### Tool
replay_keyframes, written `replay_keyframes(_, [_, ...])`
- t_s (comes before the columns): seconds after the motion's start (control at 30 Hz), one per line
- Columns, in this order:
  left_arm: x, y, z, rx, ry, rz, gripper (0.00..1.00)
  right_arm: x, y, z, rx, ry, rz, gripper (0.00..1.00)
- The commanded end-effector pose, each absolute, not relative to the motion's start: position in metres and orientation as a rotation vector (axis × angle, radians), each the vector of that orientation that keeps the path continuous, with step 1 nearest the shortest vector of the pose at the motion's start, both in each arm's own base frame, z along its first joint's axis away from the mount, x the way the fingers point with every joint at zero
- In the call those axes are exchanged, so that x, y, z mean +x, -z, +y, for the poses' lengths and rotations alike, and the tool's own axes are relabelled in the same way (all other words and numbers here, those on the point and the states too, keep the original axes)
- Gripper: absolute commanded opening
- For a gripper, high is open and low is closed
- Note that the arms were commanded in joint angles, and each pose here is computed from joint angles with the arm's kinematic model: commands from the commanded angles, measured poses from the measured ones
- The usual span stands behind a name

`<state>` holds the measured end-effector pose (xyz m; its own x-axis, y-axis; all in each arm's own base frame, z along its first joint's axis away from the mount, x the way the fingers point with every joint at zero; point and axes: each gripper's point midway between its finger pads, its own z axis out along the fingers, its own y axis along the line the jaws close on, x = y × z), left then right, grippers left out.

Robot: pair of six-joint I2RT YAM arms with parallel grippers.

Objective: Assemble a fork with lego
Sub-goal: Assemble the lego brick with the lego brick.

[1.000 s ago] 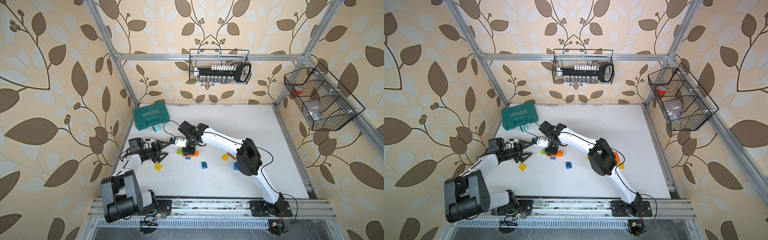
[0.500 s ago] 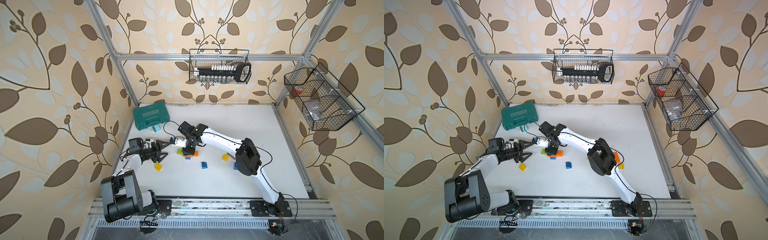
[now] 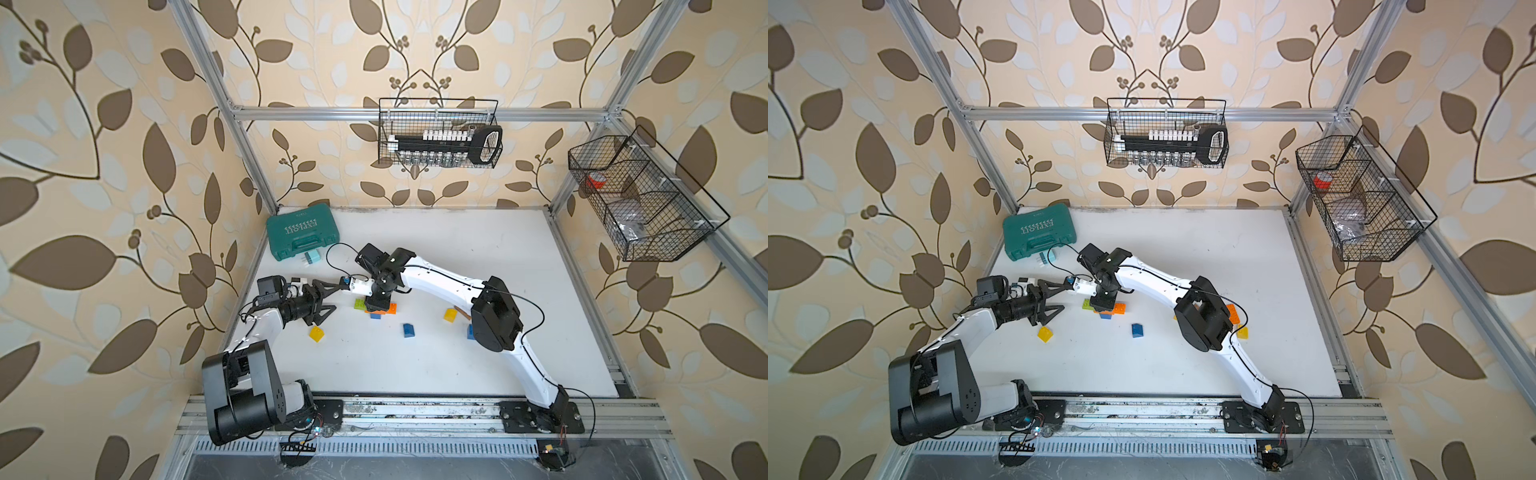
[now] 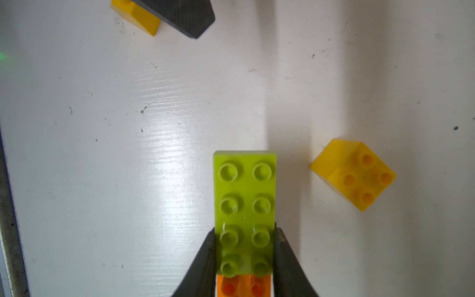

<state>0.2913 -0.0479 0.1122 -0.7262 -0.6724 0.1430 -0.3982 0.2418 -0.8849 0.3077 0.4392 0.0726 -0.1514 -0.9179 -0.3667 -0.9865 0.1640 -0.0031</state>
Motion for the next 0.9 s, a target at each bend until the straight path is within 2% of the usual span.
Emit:
replay_keyframes(0.0, [0.294,-0.118,-0.047,-0.936,1.475,2.233,0.78,0.296,-0.071,0.435,-1.895,-0.322,2.147,0.26])
replay_keyframes(0.4, [0.294,-0.119,-0.046,-0.935,1.469,2.233,0.78,0.28,-0.036,0.409,-2.015,-0.185,2.205,0.26])
replay_keyframes(0.57, [0.293,-0.12,-0.046,-0.931,1.458,2.235,0.78,0.277,-0.004,0.383,-2.092,-0.019,2.278,0.25])
replay_keyframes(0.87, [0.295,-0.128,-0.042,-0.923,1.447,2.226,0.78,0.264,0.018,0.365,-2.149,-0.029,2.379,0.25])
